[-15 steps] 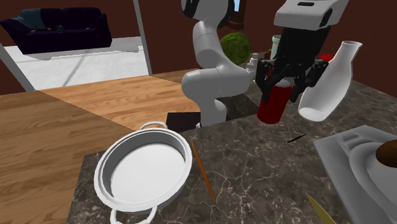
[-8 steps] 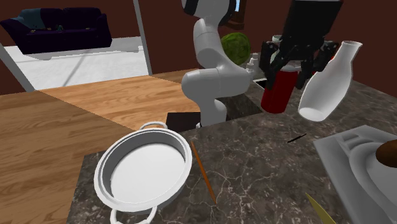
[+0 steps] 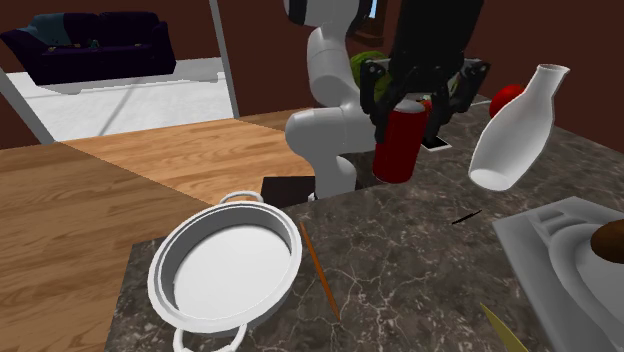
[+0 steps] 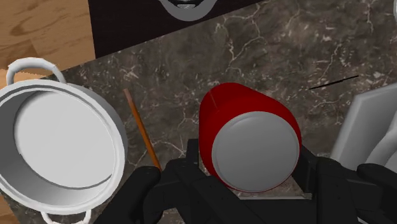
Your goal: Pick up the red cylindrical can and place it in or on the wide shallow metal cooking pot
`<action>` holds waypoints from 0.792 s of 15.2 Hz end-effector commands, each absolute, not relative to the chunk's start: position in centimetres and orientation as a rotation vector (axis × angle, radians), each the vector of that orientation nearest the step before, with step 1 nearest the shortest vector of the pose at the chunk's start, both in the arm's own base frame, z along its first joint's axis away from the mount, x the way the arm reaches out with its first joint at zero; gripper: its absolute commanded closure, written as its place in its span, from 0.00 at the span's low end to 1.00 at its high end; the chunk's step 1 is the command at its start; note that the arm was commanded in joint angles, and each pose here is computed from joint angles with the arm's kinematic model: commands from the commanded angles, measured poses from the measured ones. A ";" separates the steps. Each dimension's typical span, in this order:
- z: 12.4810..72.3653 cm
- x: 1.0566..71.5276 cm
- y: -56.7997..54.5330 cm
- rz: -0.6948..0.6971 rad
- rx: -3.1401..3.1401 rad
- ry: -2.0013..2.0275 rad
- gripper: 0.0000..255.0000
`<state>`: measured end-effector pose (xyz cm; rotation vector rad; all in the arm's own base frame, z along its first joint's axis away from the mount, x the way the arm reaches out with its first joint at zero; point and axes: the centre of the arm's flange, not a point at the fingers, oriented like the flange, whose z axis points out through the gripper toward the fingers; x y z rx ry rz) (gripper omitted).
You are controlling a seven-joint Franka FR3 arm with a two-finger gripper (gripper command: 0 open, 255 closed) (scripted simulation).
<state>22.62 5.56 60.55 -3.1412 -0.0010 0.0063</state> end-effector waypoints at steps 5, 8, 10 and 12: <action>61.3 25.0 -2.0 0.006 -3.142 -0.002 1.00; 61.6 26.3 -5.8 0.006 -3.142 -0.002 1.00; 61.8 27.1 -8.3 0.006 -3.142 -0.002 1.00; 62.0 27.9 -10.8 0.006 -3.142 -0.002 1.00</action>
